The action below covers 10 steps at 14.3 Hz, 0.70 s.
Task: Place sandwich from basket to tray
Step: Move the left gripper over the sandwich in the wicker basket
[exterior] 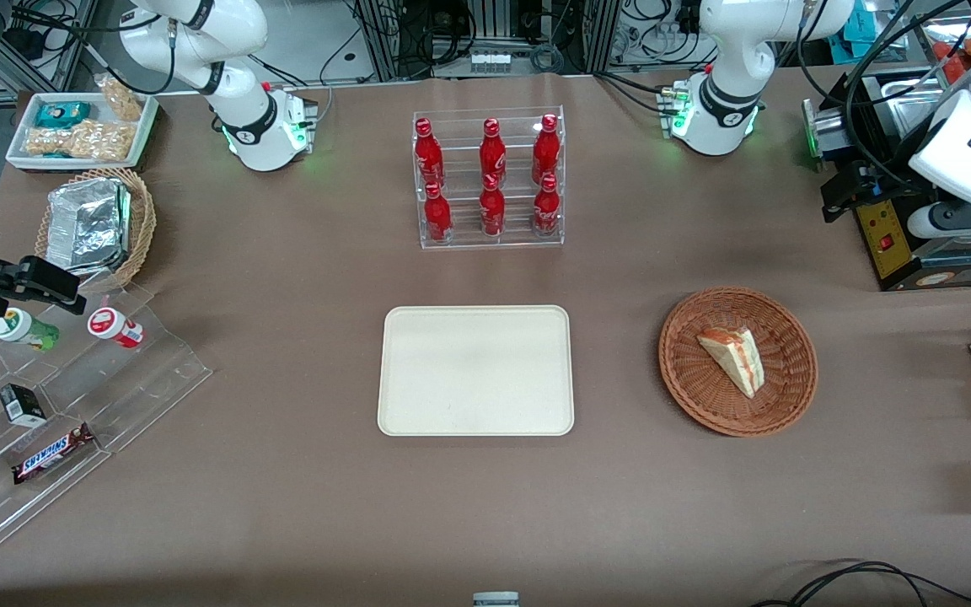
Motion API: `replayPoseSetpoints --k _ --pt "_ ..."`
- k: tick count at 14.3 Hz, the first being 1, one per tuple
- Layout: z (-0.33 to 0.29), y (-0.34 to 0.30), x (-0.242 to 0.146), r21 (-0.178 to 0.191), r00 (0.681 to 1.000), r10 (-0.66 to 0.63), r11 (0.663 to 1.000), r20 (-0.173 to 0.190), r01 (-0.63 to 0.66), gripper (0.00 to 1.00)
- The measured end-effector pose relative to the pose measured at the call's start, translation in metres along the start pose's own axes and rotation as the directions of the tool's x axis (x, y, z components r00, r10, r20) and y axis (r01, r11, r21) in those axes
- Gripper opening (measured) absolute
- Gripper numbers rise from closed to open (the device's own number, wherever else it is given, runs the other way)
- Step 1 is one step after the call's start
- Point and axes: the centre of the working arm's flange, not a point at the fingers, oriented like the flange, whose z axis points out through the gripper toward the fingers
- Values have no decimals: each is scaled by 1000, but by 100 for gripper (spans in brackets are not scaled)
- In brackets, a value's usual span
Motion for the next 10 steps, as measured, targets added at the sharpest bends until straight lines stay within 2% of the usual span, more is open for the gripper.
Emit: replayPoseSetpoints --k 7,10 --pt "9 -4 8 -1 1000 -8 1000 6 8 100" --pt "45 -10 36 1 999 -32 999 44 32 100"
